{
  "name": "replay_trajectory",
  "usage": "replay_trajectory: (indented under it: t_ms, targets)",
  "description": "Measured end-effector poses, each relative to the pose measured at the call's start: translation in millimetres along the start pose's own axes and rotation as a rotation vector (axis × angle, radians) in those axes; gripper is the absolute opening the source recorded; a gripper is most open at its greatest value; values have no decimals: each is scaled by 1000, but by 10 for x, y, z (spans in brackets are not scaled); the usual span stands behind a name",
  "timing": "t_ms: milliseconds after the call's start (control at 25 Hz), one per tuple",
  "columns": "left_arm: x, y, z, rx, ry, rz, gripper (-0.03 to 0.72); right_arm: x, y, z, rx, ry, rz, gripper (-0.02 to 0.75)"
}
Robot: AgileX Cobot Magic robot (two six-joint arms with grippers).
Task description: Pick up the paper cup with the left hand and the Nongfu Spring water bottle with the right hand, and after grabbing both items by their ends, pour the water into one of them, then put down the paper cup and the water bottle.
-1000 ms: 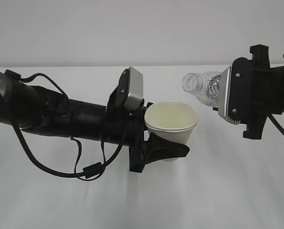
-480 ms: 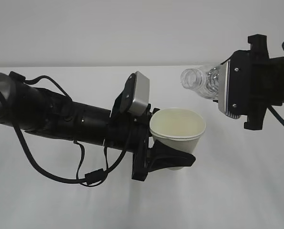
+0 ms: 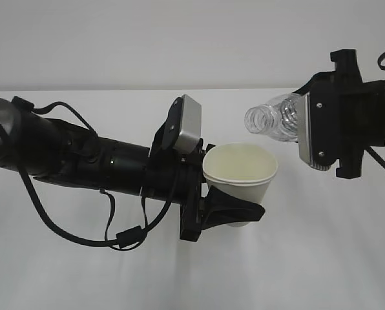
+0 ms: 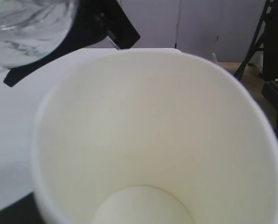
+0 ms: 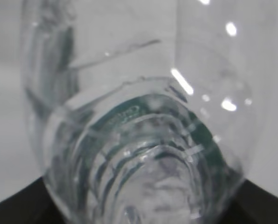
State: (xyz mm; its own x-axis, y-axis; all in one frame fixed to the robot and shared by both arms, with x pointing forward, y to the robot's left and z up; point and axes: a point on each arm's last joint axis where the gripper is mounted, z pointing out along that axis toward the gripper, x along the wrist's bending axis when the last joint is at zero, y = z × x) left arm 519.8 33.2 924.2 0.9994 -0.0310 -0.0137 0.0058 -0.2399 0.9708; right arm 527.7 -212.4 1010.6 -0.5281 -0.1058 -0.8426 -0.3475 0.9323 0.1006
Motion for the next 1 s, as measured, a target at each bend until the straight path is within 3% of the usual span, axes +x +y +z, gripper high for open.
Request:
replay_trajectory:
  t_ms: [1000]
  targets:
    - [17, 6, 0, -7, 19, -13, 438, 17, 6, 0, -10, 17, -155, 490]
